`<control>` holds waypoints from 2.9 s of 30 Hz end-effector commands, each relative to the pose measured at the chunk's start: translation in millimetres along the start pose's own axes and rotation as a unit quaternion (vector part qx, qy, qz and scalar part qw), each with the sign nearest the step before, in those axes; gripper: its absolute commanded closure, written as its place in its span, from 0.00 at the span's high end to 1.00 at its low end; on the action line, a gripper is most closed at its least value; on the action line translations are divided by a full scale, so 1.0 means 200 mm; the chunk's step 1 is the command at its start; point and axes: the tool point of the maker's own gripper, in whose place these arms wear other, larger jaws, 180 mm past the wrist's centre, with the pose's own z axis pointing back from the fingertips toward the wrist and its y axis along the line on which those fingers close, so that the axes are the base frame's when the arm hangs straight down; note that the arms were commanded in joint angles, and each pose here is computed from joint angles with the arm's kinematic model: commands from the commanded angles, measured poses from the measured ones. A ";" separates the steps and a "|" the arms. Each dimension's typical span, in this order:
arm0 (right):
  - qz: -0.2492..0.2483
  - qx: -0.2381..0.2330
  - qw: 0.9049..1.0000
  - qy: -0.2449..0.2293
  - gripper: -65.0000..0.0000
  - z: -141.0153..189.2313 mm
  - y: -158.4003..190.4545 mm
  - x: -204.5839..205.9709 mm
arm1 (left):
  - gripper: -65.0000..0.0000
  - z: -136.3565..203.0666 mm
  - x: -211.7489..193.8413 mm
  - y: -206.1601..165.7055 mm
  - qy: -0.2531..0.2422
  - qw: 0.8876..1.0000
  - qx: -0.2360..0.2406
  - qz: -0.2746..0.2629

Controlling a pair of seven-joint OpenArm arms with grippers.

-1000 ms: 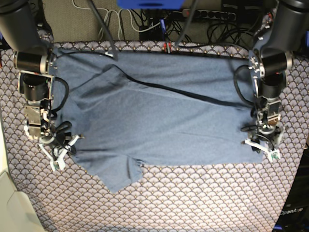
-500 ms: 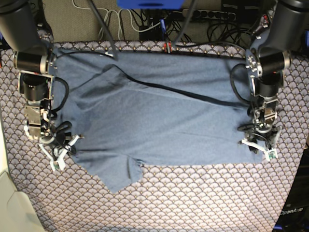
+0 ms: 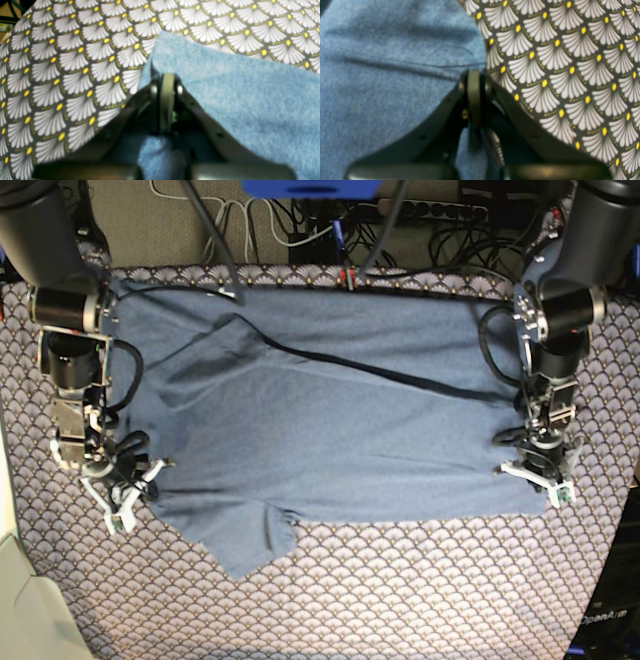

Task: Fold the T-shirt properly
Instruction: 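Reach both grippers to the shirt's hem edge and grasp it, then lift the hem with both grippers and fold it toward the collar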

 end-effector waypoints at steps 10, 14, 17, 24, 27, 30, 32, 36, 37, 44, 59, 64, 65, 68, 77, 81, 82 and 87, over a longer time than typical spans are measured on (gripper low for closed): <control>0.053 -0.031 0.998 -0.031 0.00 0.11 -0.07 0.16 | 0.01 0.01 0.28 0.03 -0.022 1.000 0.009 -0.014; 0.077 -0.038 0.995 -0.043 0.00 0.17 -0.04 0.15 | 0.01 0.07 0.30 0.04 -0.033 0.999 0.008 -0.026; 0.077 -0.032 0.995 -0.048 0.00 0.16 0.00 0.17 | 0.01 0.07 0.31 0.03 -0.034 0.999 0.007 -0.026; 0.082 -0.041 0.995 -0.033 0.00 0.20 -0.01 0.09 | 0.01 0.14 0.23 0.08 -0.016 1.000 0.006 0.000; 0.092 -0.054 0.993 -0.053 0.00 0.29 -0.01 0.10 | 0.01 0.20 0.20 0.07 -0.004 0.999 -0.007 0.037; 0.110 -0.059 0.990 -0.068 0.00 0.35 0.02 0.12 | 0.01 0.24 0.20 0.07 0.000 0.999 -0.015 0.045; 0.120 -0.059 0.988 -0.072 0.00 0.39 0.04 0.11 | 0.01 0.28 0.20 0.07 -0.002 0.999 -0.019 0.043; 0.121 -0.072 0.987 -0.074 0.00 0.47 0.03 0.04 | 0.01 0.36 0.20 0.07 -0.005 0.998 -0.030 0.048; 0.122 -0.073 0.987 -0.073 0.00 0.48 0.03 0.03 | 0.01 0.38 0.21 0.06 -0.007 0.998 -0.033 0.049; 0.141 -0.064 0.986 -0.056 0.00 0.58 0.11 -0.13 | 0.01 0.53 0.21 0.20 -0.010 0.998 -0.014 0.062; 0.158 -0.031 0.984 -0.074 0.00 0.83 0.33 -0.23 | 0.01 0.77 0.14 0.19 -0.013 0.999 -0.026 0.032; 0.167 -0.025 0.983 -0.069 0.00 0.89 0.37 -0.27 | 0.01 0.81 0.12 0.20 -0.009 0.998 -0.032 0.045; 0.167 -0.025 0.983 -0.065 0.00 0.89 0.37 -0.29 | 0.01 0.82 0.11 0.23 -0.007 0.998 -0.026 0.053; 0.165 -0.031 0.984 -0.056 0.00 0.92 0.34 -0.33 | 0.01 0.83 0.12 0.30 -0.010 0.997 -0.012 0.070; 0.165 -0.031 0.985 -0.039 0.00 0.97 0.27 -0.39 | 0.01 0.84 0.05 0.35 0.031 0.997 -0.001 0.075; 0.165 -0.028 0.985 -0.032 0.00 0.98 0.28 -0.42 | 0.01 0.84 0.03 0.36 0.041 0.996 -0.001 0.074; 0.165 -0.028 0.985 -0.032 0.00 0.98 0.28 -0.42 | 0.01 0.84 0.03 0.36 0.044 0.996 -0.001 0.074; 0.163 -0.022 0.986 -0.014 0.00 1.00 0.30 -0.50 | 0.01 0.86 -0.03 0.36 0.058 0.996 0.000 0.068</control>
